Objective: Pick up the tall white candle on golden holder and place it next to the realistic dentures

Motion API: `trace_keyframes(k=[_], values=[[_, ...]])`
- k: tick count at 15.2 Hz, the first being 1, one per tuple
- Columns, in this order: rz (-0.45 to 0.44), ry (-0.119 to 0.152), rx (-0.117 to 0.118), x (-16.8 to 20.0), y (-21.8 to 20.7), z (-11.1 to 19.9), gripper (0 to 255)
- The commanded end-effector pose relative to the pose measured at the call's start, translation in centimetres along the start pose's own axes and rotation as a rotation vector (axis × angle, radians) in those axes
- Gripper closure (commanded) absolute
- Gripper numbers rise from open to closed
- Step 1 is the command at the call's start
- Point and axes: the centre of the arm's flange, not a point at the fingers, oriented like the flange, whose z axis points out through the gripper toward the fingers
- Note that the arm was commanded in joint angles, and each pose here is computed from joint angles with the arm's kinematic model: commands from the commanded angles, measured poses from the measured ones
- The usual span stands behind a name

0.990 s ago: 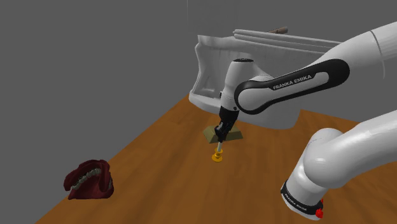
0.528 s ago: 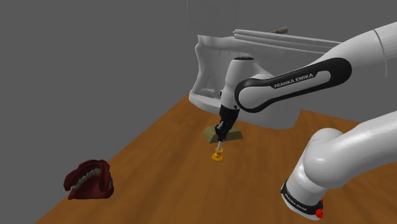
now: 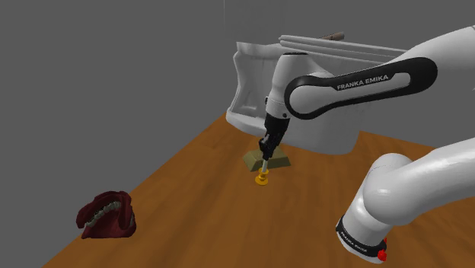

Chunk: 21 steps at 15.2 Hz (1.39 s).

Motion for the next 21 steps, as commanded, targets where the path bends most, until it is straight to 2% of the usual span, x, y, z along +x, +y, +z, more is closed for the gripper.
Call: trace_keyframes(k=[1, 21], values=[[0.000, -0.001, 0.000, 0.0, 0.1, -1.0, 255], [0.000, -0.001, 0.000, 0.4, 0.1, -11.6, 255]])
